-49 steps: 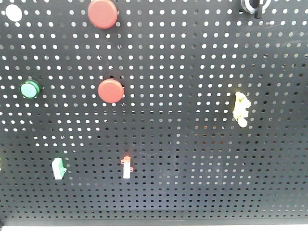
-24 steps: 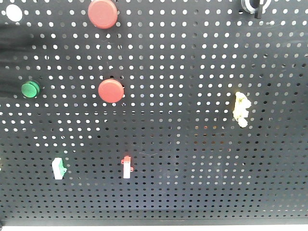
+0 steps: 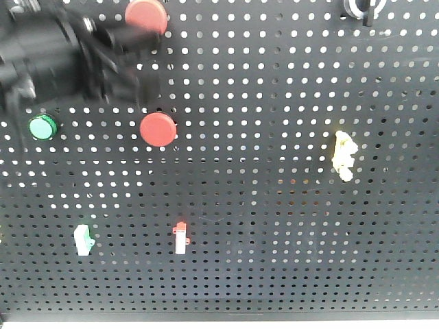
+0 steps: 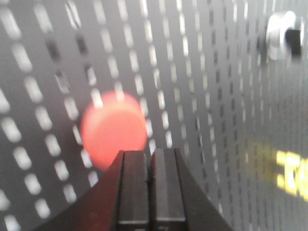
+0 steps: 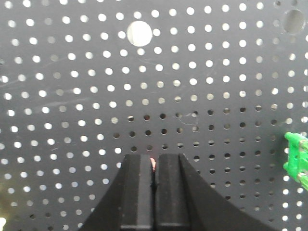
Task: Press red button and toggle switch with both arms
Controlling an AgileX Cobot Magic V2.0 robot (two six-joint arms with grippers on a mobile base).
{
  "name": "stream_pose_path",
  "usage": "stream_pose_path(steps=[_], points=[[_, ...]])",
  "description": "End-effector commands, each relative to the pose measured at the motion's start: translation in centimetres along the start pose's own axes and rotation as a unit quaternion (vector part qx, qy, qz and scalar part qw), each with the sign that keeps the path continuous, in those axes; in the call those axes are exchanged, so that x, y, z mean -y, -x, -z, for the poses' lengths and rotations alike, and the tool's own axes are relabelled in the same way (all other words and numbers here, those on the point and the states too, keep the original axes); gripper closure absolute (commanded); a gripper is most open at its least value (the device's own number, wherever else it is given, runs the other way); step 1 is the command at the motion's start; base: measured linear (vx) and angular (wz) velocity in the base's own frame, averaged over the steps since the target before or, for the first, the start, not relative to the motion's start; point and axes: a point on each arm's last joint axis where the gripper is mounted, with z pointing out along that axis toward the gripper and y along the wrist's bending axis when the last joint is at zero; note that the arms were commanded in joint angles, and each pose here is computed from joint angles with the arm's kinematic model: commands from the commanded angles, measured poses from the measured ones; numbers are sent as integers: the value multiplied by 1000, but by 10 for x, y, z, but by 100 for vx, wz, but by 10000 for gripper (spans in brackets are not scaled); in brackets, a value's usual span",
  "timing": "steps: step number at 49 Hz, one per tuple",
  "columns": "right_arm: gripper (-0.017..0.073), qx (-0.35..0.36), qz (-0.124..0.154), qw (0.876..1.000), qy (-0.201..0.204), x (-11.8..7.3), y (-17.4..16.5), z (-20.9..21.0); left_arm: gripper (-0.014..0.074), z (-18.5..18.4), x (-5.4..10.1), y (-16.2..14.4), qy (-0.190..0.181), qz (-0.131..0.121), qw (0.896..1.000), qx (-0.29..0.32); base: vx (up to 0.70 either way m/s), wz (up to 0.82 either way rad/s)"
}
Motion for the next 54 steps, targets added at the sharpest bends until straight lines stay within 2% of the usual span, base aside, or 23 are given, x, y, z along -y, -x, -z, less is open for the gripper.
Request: stream_pose_path(steps=[1, 9, 15, 23, 32, 40, 48, 54], points=[[562, 57, 5, 998, 2, -1, 19, 2, 592, 12, -3, 26, 10, 3, 998, 69, 0, 0], [562, 57, 5, 998, 2, -1, 19, 2, 592, 6, -4, 25, 15, 3, 996, 86, 0, 0], [562, 56, 5, 998, 2, -1, 18, 2, 592, -4, -9, 22, 23, 5, 997, 71, 0, 0], [562, 43, 5, 999, 1, -1, 16, 1, 592, -19, -22, 22, 37, 39, 997, 50, 0, 0], [562, 33, 5, 999, 1, -1, 14, 1, 592, -23, -24, 23, 36, 38, 998, 30, 0, 0], [562, 30, 5, 1000, 1, -1, 14, 1, 592, -13, -22, 25, 30, 39, 999, 5, 0, 0], [562, 16, -5, 1000, 2, -1, 12, 5, 592, 14, -21, 31, 35, 38, 998, 38, 0, 0], [562, 7, -7, 1000, 2, -1, 12, 8, 592, 37, -18, 23, 37, 37, 998, 46, 0, 0]])
